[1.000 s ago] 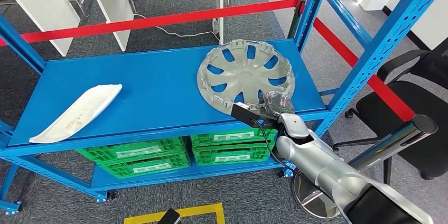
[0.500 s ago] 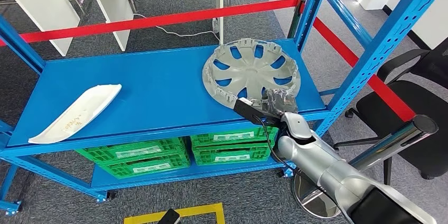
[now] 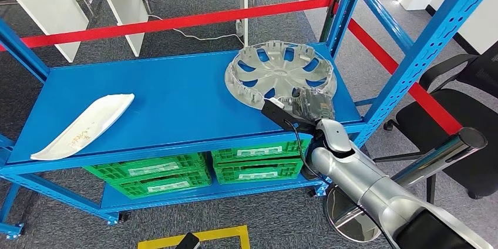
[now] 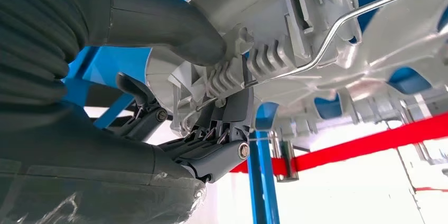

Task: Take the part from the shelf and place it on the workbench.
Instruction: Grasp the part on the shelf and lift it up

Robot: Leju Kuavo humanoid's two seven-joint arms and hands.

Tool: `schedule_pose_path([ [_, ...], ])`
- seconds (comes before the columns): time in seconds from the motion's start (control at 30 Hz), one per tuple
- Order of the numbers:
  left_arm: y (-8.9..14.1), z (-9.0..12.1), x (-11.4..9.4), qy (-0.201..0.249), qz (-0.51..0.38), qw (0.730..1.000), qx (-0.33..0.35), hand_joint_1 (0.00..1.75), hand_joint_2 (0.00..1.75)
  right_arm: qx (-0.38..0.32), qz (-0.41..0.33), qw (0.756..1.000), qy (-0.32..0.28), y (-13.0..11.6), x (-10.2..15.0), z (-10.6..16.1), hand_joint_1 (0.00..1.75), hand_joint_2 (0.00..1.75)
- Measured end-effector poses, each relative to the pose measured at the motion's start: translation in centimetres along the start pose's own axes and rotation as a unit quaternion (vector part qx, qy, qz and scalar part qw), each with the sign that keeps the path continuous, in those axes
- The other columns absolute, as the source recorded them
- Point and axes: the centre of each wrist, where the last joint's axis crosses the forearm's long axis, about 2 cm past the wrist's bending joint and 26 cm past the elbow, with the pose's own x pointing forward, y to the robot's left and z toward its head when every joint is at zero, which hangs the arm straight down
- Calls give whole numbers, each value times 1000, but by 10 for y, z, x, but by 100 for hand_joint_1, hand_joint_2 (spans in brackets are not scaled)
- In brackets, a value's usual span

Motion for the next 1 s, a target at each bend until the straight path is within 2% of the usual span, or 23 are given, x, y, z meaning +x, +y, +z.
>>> schedule_pose_path([
  [0.47,0,0,-1,-2,5,1000,0,0,0,-19,-72,996,-49,-17,19,2,175,175],
  [1.0,-1,1,-3,-6,13,1000,6,0,0,-49,-156,979,-120,-43,53,14,175,175],
])
